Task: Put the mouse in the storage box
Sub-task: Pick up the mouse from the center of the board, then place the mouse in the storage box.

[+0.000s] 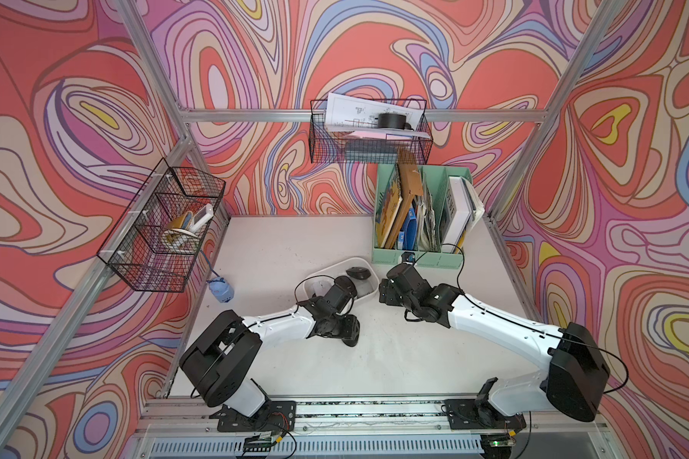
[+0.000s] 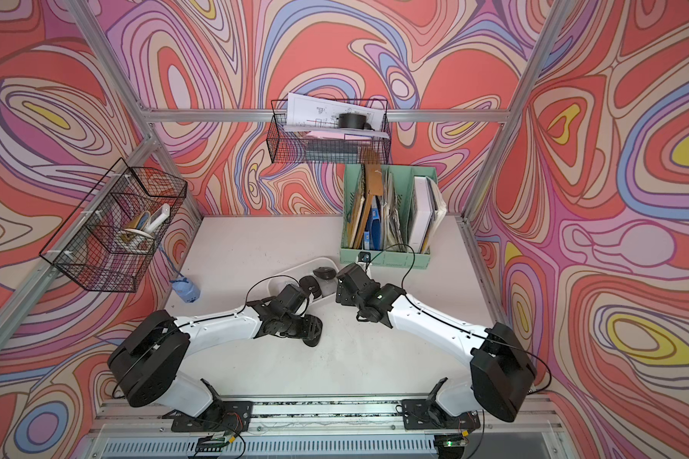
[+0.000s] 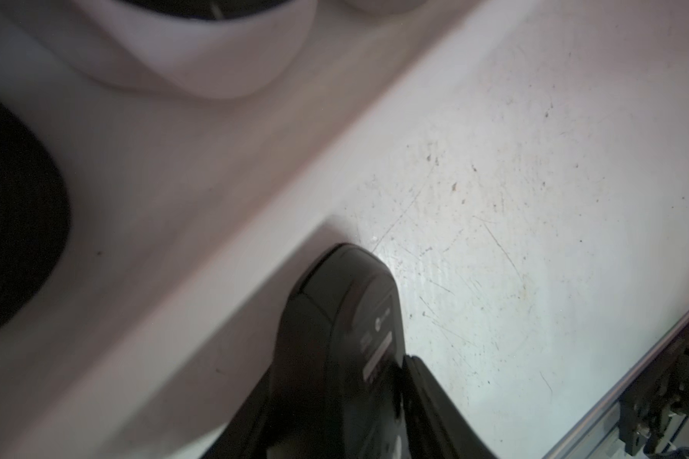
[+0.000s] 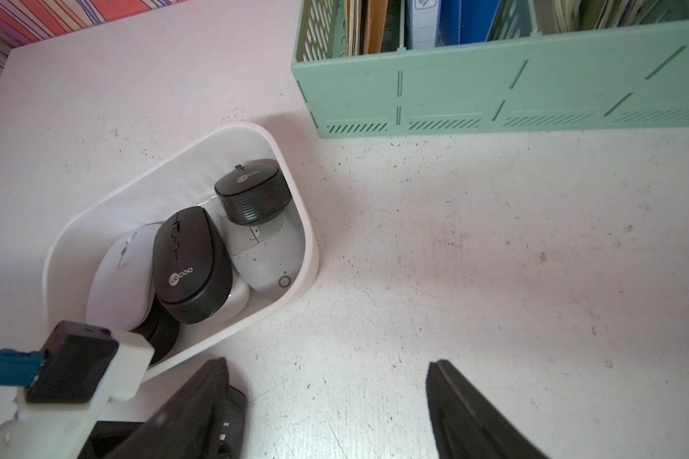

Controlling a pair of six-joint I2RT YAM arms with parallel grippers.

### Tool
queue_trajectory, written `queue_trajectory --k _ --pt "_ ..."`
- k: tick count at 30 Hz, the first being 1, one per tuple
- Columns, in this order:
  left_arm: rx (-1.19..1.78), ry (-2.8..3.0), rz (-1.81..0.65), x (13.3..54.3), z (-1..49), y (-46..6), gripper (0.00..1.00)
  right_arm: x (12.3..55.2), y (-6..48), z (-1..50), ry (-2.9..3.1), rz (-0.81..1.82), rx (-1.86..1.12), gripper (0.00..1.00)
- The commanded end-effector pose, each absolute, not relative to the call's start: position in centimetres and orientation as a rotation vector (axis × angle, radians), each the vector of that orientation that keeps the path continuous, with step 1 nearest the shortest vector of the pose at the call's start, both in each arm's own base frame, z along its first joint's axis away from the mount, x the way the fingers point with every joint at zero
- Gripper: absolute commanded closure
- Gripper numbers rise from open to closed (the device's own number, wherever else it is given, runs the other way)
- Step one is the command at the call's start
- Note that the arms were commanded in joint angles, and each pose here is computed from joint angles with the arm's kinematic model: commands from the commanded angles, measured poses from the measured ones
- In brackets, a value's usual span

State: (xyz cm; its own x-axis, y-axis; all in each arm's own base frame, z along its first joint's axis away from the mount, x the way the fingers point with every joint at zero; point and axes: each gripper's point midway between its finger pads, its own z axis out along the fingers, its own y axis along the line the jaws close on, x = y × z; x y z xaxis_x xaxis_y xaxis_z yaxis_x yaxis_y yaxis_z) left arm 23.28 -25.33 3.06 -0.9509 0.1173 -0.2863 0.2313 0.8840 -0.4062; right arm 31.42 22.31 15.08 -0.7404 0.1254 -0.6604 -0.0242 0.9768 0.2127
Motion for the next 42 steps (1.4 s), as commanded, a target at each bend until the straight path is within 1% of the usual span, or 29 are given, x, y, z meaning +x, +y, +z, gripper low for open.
queue_trajectory --k 1,5,9,13,15,17,22,25,30,37,42 --pt "0.295 2.818 -0.584 22.9 3.1 -24.7 0.64 31.9 22.2 15.3 2.386 0.248 0.089 0.2" --pt "0.319 2.8 -0.519 22.6 4.2 -24.4 0.71 32.0 21.9 15.6 2.377 0.231 0.095 0.21" --pt "0.328 2.754 -0.509 22.7 6.8 -24.4 0.74 32.0 19.8 16.7 2.332 0.147 0.166 0.23" --pt "0.323 2.668 -0.553 23.1 11.1 -24.6 0.72 31.3 16.7 18.6 2.226 0.095 0.259 0.18" --pt "0.297 2.632 -0.53 23.6 13.3 -24.3 0.71 31.1 15.6 19.3 2.198 0.069 0.275 0.16" --pt "0.292 2.61 -0.475 24.4 15.2 -23.8 0.71 30.9 14.4 19.6 2.186 0.019 0.288 0.16" --pt "0.318 2.577 -0.282 27.0 18.0 -23.2 0.71 30.4 12.4 20.1 2.161 -0.073 0.297 0.15" --pt "0.322 2.597 -0.149 28.9 18.4 -22.6 0.7 30.0 11.5 20.4 2.142 -0.093 0.307 0.14" --pt "0.34 2.67 0.067 31.3 17.4 -21.3 0.7 29.3 9.9 20.8 2.111 -0.125 0.316 0.13" --pt "0.333 2.695 0.393 34.1 16.0 -17.8 0.7 28.3 7.4 21.1 2.069 -0.21 0.327 0.1" --pt "0.357 2.677 0.544 35.7 15.4 -16.9 0.7 27.9 6.3 21.1 2.047 -0.232 0.338 0.08"
